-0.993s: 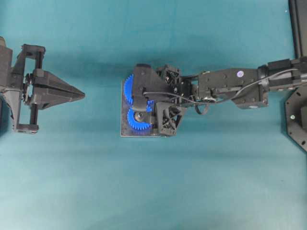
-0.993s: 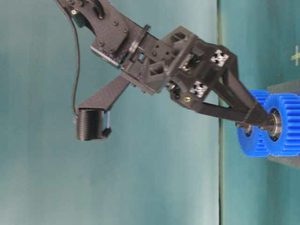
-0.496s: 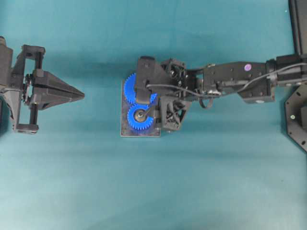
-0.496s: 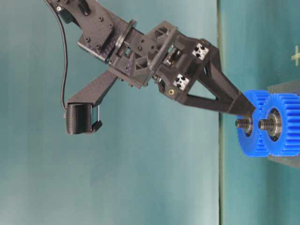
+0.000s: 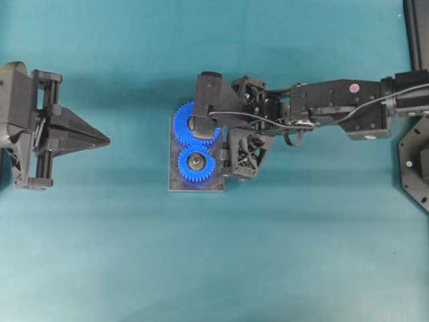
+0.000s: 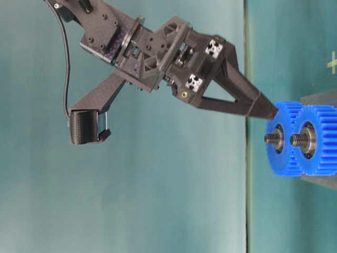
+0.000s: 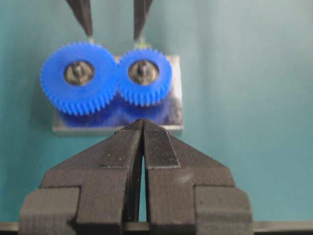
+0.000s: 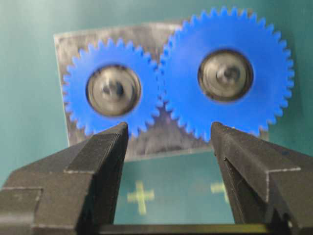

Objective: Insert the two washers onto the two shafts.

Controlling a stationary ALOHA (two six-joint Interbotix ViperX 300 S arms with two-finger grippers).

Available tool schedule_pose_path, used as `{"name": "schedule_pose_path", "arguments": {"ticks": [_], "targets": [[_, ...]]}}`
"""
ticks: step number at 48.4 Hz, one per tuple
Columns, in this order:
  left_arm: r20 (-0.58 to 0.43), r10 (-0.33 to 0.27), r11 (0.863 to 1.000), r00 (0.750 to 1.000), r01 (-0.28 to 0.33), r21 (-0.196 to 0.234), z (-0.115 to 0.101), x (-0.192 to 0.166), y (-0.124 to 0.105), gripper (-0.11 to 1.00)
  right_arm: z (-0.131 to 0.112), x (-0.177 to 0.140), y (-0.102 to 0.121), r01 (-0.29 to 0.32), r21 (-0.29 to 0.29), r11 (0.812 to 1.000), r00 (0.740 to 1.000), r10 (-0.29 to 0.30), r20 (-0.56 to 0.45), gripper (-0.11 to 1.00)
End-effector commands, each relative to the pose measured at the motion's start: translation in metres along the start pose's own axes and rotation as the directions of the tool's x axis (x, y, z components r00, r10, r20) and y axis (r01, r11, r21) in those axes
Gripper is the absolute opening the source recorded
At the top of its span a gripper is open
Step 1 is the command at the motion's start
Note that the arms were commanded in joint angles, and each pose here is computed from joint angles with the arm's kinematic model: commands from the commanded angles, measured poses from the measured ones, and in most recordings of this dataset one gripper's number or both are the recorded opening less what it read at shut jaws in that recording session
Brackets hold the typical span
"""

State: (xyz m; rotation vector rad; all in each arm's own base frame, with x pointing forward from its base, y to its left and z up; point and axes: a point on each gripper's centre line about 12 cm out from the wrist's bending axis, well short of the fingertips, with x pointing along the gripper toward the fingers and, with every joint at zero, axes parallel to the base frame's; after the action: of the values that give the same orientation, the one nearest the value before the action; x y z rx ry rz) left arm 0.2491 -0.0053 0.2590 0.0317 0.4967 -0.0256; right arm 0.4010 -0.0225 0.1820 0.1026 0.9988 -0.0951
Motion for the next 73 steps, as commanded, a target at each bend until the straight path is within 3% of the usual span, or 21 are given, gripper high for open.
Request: {"name": "schedule_pose_path", "arguments": {"ticks": [1, 24, 73], "targets": [[0.003, -0.004, 1.0, 1.0, 0.004, 0.007, 0.01, -0.002, -0.001, 0.0, 0.008, -0.017, -0.002, 0.0, -0.005, 1.0, 0.999, 0.0, 0.042, 0.69], [-0.063, -0.006, 0.999, 0.998, 0.009, 0.051, 0.002, 0.0, -0.002, 0.0, -0.007, -0.049, -0.009, 0.007, 0.012, 1.0, 0.998, -0.007, 0.065, 0.69], [-0.064, -0.007, 0.999, 0.998, 0.01, 0.049, 0.0, -0.001, -0.002, 0.0, -0.043, -0.085, -0.015, 0.013, 0.024, 1.0, 0.996, -0.015, 0.084, 0.69]]}}
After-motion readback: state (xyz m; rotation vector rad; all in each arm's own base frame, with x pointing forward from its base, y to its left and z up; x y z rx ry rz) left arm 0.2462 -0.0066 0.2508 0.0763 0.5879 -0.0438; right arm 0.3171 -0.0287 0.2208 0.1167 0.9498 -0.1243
